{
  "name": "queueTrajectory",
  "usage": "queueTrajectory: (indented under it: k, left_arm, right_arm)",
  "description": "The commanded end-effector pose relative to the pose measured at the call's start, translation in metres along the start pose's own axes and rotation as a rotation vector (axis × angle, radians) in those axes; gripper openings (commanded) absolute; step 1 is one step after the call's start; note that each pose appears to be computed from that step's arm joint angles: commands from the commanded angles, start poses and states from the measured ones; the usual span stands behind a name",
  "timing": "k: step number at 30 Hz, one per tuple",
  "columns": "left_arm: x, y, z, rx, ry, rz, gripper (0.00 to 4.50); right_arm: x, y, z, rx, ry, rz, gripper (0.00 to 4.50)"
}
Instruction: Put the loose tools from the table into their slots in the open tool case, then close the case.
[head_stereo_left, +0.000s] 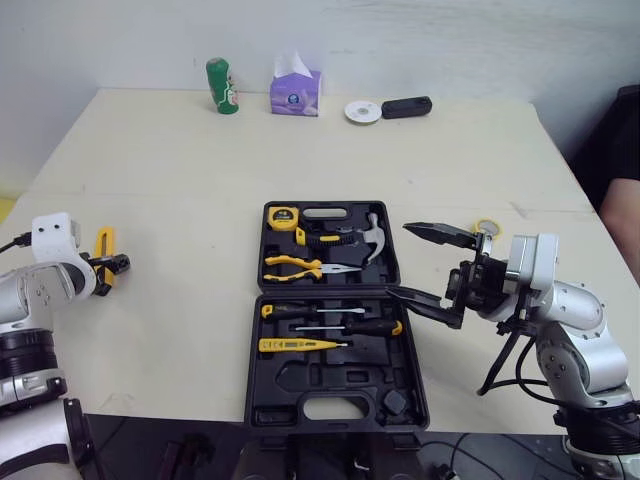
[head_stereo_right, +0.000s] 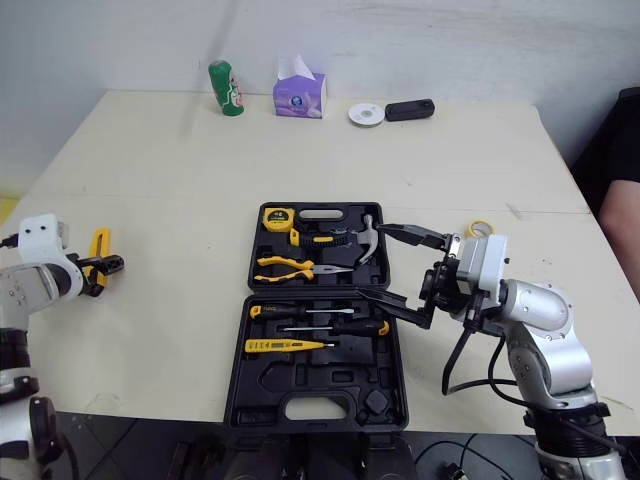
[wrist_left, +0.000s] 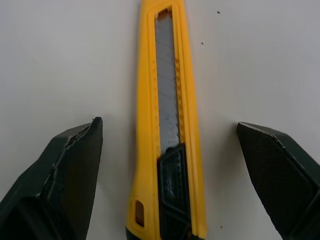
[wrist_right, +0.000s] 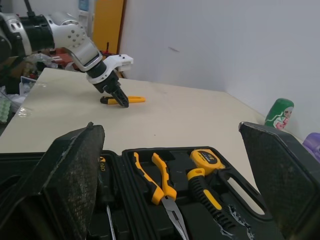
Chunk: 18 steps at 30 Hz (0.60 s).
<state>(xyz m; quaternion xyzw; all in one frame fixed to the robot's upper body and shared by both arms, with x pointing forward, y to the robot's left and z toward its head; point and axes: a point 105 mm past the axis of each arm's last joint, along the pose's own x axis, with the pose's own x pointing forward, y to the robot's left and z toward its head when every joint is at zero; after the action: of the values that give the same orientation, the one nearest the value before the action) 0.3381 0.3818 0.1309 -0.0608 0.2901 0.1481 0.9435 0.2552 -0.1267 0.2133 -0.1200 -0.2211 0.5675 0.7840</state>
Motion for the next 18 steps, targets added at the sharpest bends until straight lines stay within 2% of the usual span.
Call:
queueTrajectory:
  k: [1,4,10,13,18]
  left_arm:
    - [0.001,0.006,0.003,0.007,0.013,-0.005,4.48]
    - [0.007,0.002,-0.008,0.026,0.075,-0.037,4.48]
    - [0.011,0.001,-0.023,0.014,0.128,-0.078,4.48]
    - [0.014,0.007,-0.037,-0.012,0.155,-0.075,3.75]
    - [0.015,0.01,-0.044,-0.007,0.166,-0.069,1.58]
  right_arm:
    - [0.004,0.006,0.01,-0.056,-0.027,0.038,4.5]
    - [0.004,0.01,0.005,-0.054,-0.022,0.042,4.5]
    - [0.002,0.011,0.002,-0.067,-0.015,0.038,4.5]
    - [0.0,0.008,0.003,-0.065,-0.026,0.006,4.5]
    - [-0.001,0.008,0.001,-0.066,-0.022,0.005,4.5]
